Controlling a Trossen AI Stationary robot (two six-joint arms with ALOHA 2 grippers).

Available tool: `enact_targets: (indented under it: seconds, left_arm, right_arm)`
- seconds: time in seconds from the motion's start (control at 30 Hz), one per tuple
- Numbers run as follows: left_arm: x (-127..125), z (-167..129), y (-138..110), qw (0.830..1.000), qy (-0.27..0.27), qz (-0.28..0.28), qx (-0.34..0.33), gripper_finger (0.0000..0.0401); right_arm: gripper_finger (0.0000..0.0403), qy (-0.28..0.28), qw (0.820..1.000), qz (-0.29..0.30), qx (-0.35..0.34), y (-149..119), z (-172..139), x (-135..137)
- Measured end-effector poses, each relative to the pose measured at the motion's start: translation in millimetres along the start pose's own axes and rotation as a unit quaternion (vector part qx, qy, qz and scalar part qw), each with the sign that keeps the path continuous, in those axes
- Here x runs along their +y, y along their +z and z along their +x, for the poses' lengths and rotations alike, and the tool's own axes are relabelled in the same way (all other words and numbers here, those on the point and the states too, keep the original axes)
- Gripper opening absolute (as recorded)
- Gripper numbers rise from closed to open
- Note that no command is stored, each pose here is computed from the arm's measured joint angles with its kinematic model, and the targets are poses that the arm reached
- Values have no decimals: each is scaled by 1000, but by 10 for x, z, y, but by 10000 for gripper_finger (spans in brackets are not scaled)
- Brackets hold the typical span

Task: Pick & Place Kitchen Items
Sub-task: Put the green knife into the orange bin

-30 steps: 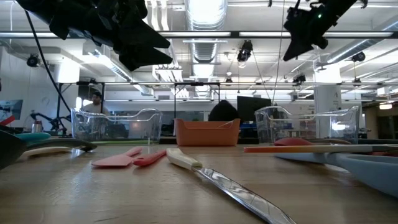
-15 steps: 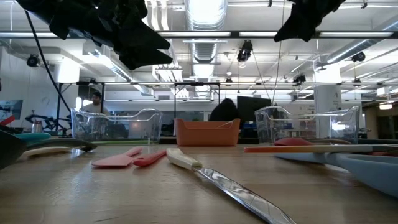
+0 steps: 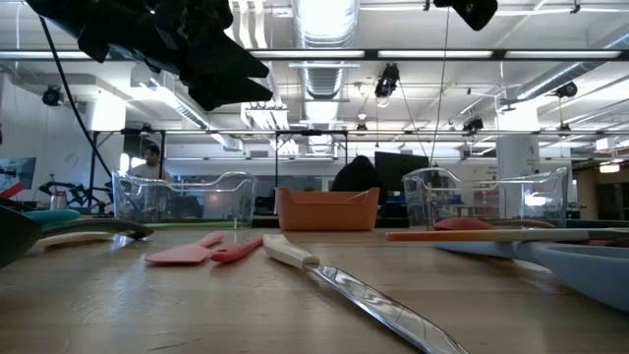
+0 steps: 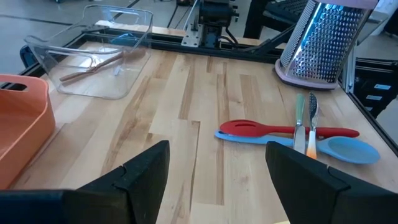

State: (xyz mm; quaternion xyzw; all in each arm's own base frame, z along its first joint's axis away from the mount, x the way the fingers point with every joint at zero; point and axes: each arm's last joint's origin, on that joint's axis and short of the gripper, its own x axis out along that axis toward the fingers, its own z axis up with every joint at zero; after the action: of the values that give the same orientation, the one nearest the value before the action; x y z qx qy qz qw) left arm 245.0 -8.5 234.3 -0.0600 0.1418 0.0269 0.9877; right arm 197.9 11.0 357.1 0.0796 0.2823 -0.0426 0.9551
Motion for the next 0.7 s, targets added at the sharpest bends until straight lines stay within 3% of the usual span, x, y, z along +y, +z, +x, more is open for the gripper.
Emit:
enact_targets:
  seconds: [0.2, 0.4, 0.7]
  left_arm:
    - [0, 0, 0, 1000, 0, 0, 0, 268]
    - [-1, 0, -1, 1000, 0, 0, 0, 268]
    - [4, 0, -32, 1000, 2, 1, 16, 268]
  right_arm:
    - [8, 34, 992, 48, 110, 110, 84, 141]
    - [8, 28, 964, 66, 258, 24, 245, 327]
    - [8, 59, 937, 85, 335, -185, 438, 796]
